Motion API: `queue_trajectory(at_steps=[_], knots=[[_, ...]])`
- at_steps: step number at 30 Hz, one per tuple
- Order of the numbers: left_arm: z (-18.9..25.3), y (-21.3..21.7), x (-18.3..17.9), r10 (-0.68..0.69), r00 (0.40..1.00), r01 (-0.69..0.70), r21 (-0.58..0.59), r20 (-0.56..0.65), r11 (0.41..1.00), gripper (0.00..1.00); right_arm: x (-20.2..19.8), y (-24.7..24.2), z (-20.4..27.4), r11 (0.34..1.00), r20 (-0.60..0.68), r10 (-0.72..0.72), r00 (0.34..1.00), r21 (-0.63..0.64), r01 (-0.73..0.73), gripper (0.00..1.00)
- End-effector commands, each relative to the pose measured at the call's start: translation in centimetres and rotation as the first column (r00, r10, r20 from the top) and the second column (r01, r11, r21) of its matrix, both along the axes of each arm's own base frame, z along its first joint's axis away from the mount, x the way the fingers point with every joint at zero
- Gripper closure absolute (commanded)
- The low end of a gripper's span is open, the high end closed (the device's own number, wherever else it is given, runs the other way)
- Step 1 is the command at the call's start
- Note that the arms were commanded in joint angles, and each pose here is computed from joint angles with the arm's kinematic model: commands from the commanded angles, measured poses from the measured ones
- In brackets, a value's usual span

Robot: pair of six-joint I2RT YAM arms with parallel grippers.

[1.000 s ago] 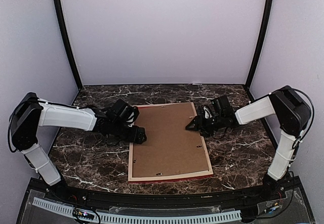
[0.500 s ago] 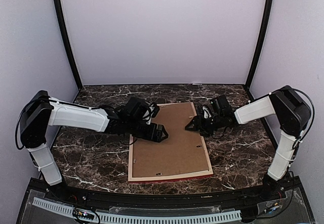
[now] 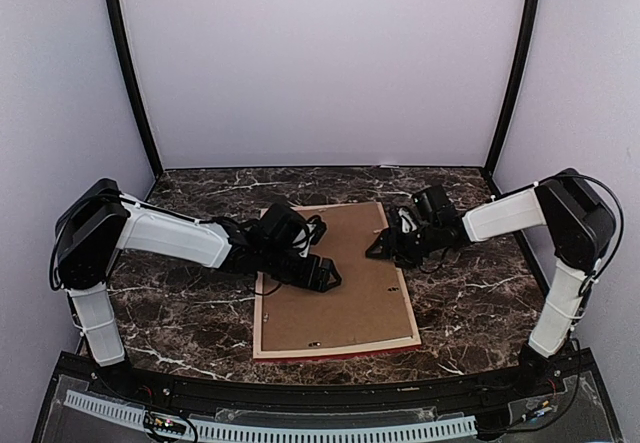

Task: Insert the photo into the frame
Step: Place the backboard on the frame body.

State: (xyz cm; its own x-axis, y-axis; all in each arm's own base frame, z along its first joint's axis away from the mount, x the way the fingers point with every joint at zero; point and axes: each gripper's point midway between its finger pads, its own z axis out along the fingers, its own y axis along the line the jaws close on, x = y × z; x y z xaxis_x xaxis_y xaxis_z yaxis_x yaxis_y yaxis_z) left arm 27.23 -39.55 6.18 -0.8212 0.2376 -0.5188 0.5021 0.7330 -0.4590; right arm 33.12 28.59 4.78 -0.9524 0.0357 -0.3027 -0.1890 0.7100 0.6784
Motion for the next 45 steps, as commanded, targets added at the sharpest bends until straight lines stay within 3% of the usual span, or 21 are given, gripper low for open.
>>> queue_trajectory(at_steps=[1,24,35,45], knots=[[-0.8,0.6,-0.6,0.009,1.0,-0.009,0.009,-0.022,1.0,0.18,0.6,-0.2,1.9,0.999,0.063,0.005,0.998,-0.036,-0.002,0.39],[-1.8,2.6,-0.8,0.054,0.999,-0.054,0.073,-0.005,0.996,0.18,1.5,-2.9,4.7,0.979,0.174,-0.008,0.985,-0.198,0.042,0.34],[2.6,3.8,0.7,0.064,0.99,-0.077,0.102,0.127,0.992,0.17,2.2,-4.7,5.0,0.954,0.249,-0.011,0.968,-0.289,0.085,0.26],[5.3,9.2,3.5,0.164,0.964,-0.204,0.185,0.211,0.961,0.13,3.6,-5.4,4.4,0.929,0.306,-0.002,0.952,-0.351,0.115,0.19]])
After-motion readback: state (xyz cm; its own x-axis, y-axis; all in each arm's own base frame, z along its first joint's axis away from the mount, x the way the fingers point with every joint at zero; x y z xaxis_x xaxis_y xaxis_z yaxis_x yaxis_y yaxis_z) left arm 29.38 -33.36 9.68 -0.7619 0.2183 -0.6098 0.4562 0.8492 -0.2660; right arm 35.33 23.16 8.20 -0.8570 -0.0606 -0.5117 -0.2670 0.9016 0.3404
